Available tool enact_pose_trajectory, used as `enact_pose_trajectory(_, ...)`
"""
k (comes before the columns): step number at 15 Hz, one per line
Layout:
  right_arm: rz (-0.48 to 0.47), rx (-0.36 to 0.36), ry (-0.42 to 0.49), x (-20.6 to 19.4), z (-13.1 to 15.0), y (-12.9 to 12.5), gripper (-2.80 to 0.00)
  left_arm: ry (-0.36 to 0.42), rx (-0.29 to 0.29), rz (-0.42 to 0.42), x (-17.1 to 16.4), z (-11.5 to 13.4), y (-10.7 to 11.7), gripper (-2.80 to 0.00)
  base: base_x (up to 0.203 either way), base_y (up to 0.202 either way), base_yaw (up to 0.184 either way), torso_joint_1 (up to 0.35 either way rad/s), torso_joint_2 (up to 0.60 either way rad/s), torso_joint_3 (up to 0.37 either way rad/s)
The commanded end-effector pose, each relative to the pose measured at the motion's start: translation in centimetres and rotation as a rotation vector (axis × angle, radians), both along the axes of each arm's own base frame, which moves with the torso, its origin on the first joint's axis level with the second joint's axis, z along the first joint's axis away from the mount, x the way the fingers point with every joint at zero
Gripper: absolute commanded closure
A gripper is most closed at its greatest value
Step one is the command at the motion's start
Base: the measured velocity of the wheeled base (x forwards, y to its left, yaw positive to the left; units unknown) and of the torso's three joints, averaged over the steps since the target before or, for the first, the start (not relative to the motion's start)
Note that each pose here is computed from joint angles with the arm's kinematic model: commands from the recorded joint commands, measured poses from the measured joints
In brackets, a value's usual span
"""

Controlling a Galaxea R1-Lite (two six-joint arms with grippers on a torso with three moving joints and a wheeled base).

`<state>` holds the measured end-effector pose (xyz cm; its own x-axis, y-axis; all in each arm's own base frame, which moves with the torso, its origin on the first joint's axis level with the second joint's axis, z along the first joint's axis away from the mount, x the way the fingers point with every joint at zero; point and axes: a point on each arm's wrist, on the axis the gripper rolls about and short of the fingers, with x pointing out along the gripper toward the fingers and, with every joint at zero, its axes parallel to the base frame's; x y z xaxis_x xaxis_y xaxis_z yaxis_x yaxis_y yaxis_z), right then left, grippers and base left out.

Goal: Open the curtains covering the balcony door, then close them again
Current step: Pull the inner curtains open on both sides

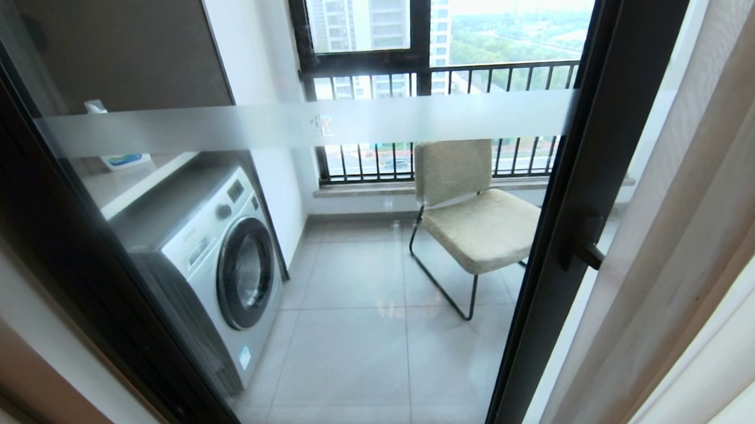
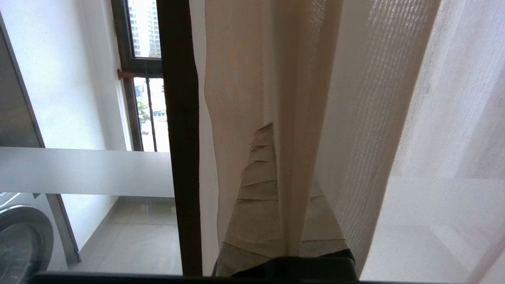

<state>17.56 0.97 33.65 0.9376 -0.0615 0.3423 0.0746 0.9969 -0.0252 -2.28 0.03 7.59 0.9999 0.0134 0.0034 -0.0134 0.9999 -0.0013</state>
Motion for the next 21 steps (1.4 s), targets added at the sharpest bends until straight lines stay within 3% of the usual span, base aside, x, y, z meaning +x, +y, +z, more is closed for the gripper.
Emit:
enact_pose_trajectory(1,-0.006,0.002,-0.006,-0.5,0.0,-0.1,0.0,-0.001,0.0,0.0,0.0,0.0,0.0,0.0,0.0,0.0,0.0,0.0,0.0,0.0)
enact_pose_trajectory(21,-0.08,0.007,0.027,-1.2,-1.4,-1.3,0.0,-0.003,-0.002,0.0,0.0,0.0,0.0,0.0,0.0,0.0,0.0,0.0,0.0,0.0)
